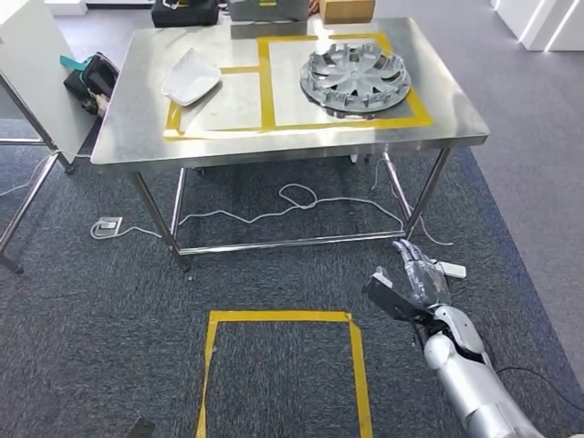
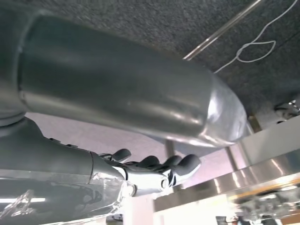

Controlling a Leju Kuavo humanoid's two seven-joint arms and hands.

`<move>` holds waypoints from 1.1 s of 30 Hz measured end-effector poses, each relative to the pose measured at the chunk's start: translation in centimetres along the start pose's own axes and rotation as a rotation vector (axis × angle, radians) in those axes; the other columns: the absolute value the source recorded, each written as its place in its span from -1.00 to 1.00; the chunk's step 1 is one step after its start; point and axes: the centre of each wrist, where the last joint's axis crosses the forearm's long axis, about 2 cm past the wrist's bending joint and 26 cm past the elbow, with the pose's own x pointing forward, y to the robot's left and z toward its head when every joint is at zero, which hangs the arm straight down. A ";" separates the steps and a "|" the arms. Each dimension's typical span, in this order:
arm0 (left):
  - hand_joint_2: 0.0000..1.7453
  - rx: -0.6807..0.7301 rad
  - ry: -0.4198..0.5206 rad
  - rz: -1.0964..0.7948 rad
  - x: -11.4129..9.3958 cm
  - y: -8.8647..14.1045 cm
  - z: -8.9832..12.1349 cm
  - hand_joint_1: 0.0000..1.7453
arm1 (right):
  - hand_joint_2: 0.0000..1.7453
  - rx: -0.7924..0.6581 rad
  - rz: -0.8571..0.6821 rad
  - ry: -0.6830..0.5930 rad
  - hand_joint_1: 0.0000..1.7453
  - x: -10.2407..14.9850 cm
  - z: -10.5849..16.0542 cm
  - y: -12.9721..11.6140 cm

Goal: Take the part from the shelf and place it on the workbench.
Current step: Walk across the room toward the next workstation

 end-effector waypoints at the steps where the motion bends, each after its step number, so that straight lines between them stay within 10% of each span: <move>1: -1.00 0.001 0.002 0.000 -0.1 0.0 0.0 -1.00 | -1.00 0.000 -0.006 0.006 -1.00 -0.2 0.2 0.1; 16: -1.00 0.016 -0.010 0.018 0.0 -0.2 0.1 -1.00 | -1.00 -0.005 -0.115 0.195 -1.00 -5.2 6.5 3.1; 33: -1.00 0.018 0.026 0.046 -0.6 -0.8 0.4 -1.00 | -1.00 0.125 -0.361 0.775 -1.00 -9.2 20.1 12.4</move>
